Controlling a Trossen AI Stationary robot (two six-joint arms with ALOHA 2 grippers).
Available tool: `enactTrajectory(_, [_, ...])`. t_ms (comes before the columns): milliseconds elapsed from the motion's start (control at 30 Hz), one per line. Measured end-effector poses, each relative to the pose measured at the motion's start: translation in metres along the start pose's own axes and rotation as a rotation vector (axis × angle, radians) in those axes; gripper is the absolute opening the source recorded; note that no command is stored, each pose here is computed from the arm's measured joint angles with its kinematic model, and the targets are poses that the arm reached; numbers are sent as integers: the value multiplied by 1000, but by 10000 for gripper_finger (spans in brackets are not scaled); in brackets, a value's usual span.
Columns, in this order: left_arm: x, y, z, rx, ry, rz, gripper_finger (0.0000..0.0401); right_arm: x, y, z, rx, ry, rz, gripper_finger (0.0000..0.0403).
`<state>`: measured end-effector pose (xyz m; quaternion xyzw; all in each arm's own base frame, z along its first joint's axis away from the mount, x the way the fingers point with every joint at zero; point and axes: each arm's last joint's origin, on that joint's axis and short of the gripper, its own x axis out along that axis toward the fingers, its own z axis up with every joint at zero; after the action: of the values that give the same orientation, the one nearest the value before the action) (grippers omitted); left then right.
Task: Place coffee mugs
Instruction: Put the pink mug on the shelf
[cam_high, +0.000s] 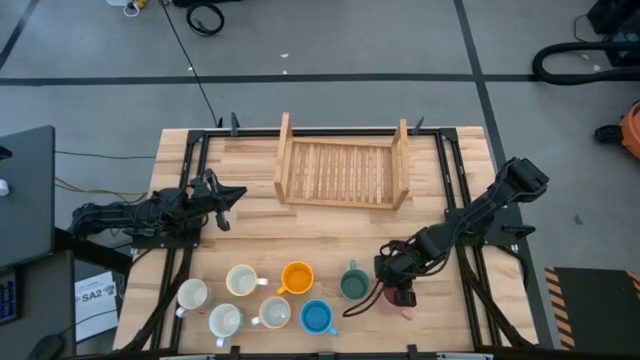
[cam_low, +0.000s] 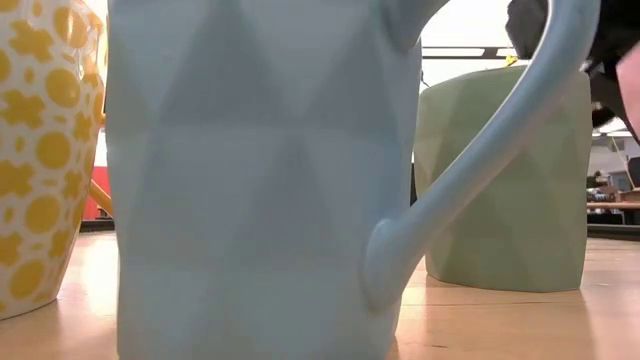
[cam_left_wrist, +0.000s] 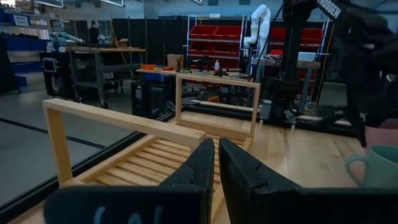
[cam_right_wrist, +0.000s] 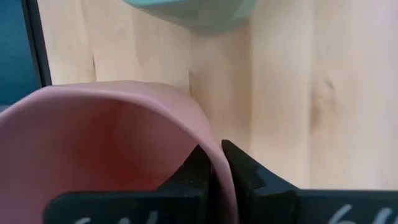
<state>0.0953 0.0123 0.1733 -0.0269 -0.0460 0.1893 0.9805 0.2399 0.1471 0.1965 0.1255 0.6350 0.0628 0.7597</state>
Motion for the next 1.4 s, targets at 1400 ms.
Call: enactTrajectory(1400, [0,0,0,0,0,0,29,-229,-306,66,16,-474,-520,30])
